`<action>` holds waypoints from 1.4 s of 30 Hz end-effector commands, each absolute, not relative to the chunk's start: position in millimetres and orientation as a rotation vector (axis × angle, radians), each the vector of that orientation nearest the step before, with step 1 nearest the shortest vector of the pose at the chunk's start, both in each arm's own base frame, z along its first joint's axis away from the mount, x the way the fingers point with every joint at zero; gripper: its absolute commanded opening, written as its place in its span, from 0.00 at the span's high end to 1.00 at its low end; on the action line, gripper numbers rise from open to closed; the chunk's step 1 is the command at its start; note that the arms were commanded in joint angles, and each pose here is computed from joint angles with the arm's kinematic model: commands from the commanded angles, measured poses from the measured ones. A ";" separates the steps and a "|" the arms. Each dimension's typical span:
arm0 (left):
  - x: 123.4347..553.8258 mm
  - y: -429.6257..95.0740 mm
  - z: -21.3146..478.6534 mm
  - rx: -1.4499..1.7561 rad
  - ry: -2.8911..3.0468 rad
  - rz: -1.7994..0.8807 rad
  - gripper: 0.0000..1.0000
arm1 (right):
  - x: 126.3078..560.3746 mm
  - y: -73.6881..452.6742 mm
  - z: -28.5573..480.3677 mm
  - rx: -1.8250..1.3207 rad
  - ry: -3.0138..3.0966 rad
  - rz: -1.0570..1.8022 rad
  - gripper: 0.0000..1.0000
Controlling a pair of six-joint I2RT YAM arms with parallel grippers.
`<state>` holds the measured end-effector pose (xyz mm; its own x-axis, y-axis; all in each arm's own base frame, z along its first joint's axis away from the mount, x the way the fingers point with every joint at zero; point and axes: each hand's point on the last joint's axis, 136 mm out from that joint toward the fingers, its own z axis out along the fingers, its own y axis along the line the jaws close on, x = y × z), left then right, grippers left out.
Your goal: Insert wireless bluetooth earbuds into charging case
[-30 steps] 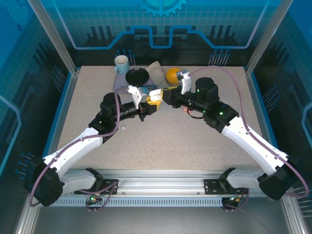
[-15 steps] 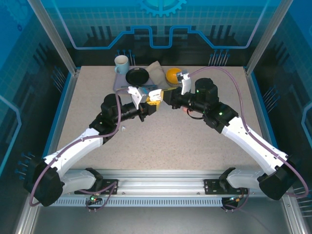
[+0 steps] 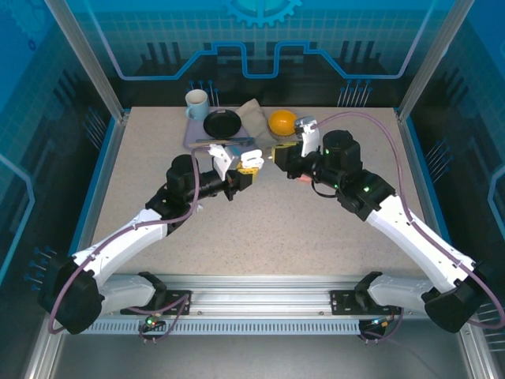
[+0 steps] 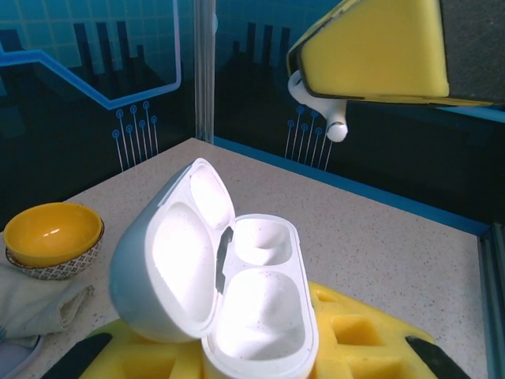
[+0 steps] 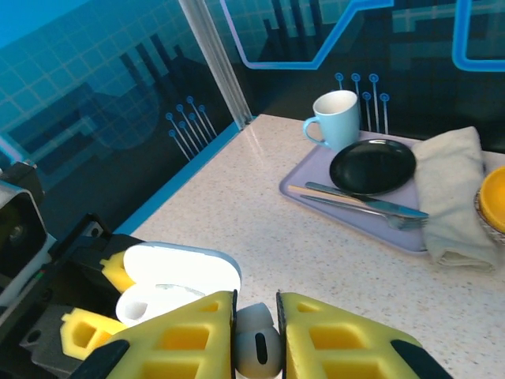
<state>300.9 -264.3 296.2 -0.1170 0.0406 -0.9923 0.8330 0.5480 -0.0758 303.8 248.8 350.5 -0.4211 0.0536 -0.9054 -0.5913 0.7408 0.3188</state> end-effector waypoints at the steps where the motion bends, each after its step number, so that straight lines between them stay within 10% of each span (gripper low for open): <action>1: 295.6 -259.0 295.1 0.780 1.549 -0.760 1.00 | 309.5 228.2 322.3 -0.398 1.947 0.620 0.81; 20: 273.4 -229.8 314.6 0.696 1.529 -0.697 1.00 | 306.8 208.2 102.3 -0.478 2.359 0.431 0.83; 42: 273.7 -220.6 320.6 0.674 1.512 -0.649 1.00 | 321.9 262.2 15.5 -1.042 2.610 0.410 0.76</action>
<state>275.0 -225.6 312.0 -0.0779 0.0405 -0.9961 0.7587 0.6506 -0.0328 328.4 263.5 22.2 -0.7115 -0.5567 -0.4287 -0.6694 0.7226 0.1726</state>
